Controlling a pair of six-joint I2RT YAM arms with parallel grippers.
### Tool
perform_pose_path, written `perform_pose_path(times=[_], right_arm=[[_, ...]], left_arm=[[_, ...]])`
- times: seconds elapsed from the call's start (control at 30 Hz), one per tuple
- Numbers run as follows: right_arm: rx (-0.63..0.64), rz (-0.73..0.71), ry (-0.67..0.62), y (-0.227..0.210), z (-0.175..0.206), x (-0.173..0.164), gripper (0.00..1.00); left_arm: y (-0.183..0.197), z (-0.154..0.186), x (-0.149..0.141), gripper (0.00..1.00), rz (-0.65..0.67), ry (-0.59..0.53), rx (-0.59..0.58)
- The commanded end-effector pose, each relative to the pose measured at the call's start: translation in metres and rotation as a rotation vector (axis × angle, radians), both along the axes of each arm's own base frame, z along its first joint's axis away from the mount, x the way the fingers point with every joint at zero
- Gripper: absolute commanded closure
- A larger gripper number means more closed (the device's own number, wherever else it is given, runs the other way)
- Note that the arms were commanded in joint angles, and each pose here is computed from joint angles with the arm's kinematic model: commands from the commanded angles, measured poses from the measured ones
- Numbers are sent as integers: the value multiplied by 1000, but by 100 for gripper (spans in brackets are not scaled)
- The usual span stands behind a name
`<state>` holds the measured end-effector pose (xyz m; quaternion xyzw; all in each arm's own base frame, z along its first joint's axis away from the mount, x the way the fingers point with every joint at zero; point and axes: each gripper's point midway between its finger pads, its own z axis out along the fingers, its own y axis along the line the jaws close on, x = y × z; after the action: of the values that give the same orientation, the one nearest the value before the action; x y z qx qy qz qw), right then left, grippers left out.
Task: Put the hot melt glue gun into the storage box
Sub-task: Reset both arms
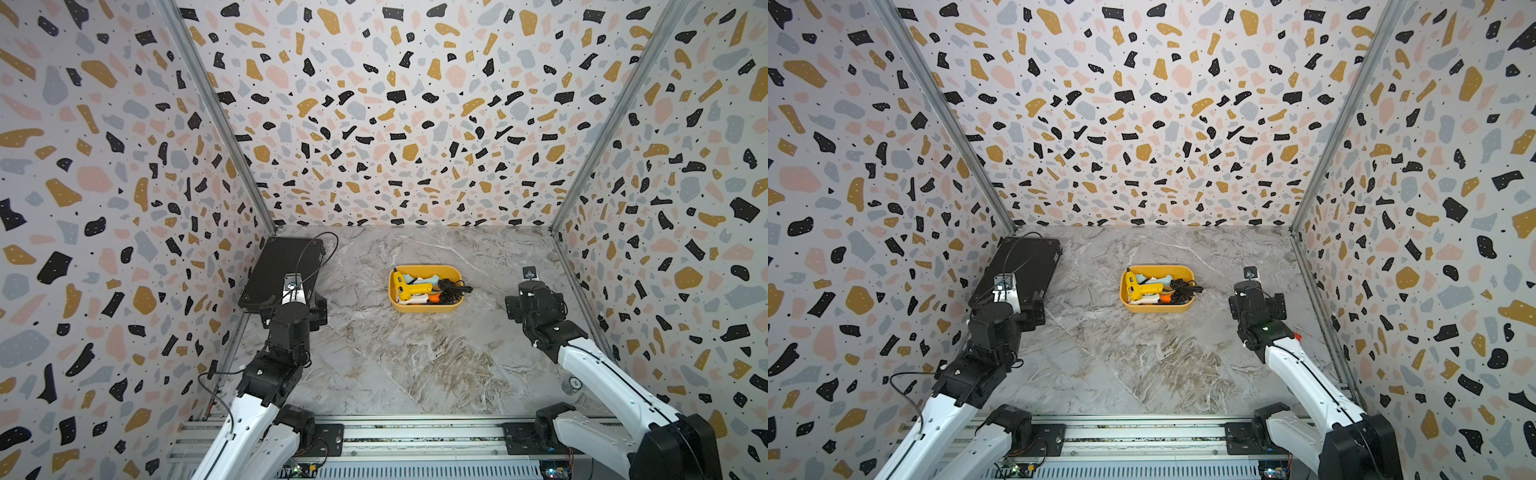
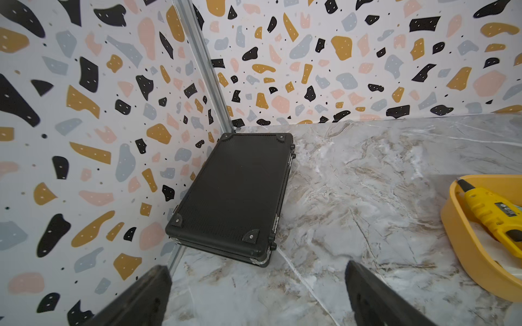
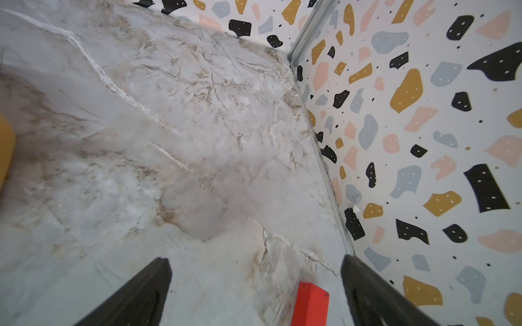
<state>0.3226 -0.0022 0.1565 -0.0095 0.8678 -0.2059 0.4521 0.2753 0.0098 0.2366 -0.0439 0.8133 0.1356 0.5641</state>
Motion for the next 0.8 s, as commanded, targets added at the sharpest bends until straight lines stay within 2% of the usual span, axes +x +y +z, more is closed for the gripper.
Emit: perform_pose_path(times=[0.0, 0.1, 0.23, 0.3, 0.4, 0.43, 0.6, 0.63, 0.7, 0.77], right_arm=[[22, -33, -239, -3, 23, 34, 1], [14, -31, -217, -1, -2, 47, 1], [-27, 83, -149, 9, -21, 69, 1], [18, 47, -88, -4, -43, 70, 1], [96, 14, -166, -20, -62, 68, 1], [125, 10, -127, -21, -67, 65, 1], [186, 105, -212, -13, -70, 60, 1], [185, 113, -237, -13, -72, 60, 1], [195, 103, -201, -14, -74, 58, 1], [188, 113, -223, -13, -74, 59, 2]], left_arm=[[3, -4, 17, 0, 62, -114, -79], [6, -36, 24, 0, 100, -63, -75], [17, -50, 36, 0, 141, -78, -73], [22, -59, 43, 0, 150, -68, -65], [31, -78, 44, 0, 168, -81, -118], [33, -81, 43, 0, 168, -89, -131], [44, -98, 40, 0, 196, -99, -136], [44, -99, 43, 0, 194, -102, -140], [42, -103, 52, 0, 181, -100, -143], [37, -107, 69, 0, 149, -65, -106]])
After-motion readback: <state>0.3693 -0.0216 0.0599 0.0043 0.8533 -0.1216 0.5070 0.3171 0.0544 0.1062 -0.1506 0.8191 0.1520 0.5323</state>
